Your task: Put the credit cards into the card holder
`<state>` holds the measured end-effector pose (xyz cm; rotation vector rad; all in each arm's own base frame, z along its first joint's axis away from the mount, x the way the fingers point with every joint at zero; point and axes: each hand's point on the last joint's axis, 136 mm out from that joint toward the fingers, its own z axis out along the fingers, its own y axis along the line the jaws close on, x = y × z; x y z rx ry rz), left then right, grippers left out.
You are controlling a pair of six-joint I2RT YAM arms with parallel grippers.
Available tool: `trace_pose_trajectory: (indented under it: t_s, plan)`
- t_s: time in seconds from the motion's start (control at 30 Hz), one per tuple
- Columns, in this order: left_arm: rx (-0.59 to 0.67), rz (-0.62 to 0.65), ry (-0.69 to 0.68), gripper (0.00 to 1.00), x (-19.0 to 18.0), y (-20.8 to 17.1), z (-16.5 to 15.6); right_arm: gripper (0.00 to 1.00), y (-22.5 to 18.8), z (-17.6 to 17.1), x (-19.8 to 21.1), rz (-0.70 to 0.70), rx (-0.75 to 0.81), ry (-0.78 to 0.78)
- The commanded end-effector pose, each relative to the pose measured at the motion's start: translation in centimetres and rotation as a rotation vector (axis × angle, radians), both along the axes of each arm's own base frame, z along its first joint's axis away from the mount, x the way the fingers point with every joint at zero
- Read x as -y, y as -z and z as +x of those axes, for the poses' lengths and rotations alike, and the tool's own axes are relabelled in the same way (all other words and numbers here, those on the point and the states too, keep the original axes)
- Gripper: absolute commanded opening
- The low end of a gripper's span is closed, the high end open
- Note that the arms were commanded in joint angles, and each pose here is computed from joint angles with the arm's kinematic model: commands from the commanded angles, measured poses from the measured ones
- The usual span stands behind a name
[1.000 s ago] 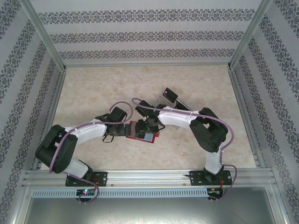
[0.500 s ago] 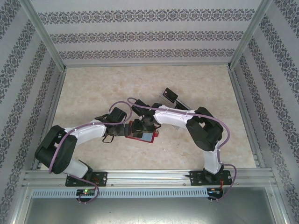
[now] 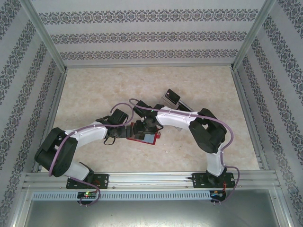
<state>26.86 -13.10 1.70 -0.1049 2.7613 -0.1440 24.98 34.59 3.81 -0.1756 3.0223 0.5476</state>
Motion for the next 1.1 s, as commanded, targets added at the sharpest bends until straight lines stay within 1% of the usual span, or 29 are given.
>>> trace_pose_trajectory:
  t_s: [0.0,0.17,0.33,0.5,0.73,0.87,0.97,1.07]
  plan:
    - [-0.013,-0.142,0.032,0.96,2.6,0.6,-0.2,0.59,-1.1,-0.1,1.4,-0.017,0.031,0.018]
    - [-0.015,-0.164,0.032,0.95,2.8,0.5,-0.5,0.58,-0.9,-0.3,2.1,-0.027,0.032,0.028]
    - [-0.027,-0.199,0.035,0.88,3.1,0.6,-1.1,0.54,-0.8,-0.4,2.6,-0.024,0.033,0.038]
    - [-0.044,-0.24,0.031,0.87,3.8,0.7,-2.2,0.5,-0.8,-0.3,3.4,-0.016,0.036,0.055]
    - [-0.045,-0.279,0.065,0.86,6.2,0.1,-4.0,0.49,-1.3,0.1,4.0,-0.003,0.048,0.065]
    - [-0.01,-0.273,0.064,0.87,7.0,-1.2,-4.2,0.46,-1.6,0.3,4.1,0.014,0.054,0.077]
    - [0.054,-0.251,0.019,0.9,6.0,-2.8,-3.5,0.44,-1.7,0.4,4.0,0.028,0.052,0.084]
    - [0.125,-0.197,-0.007,0.93,4.6,-4.5,-2.6,0.4,-1.5,0.4,3.7,0.037,0.047,0.085]
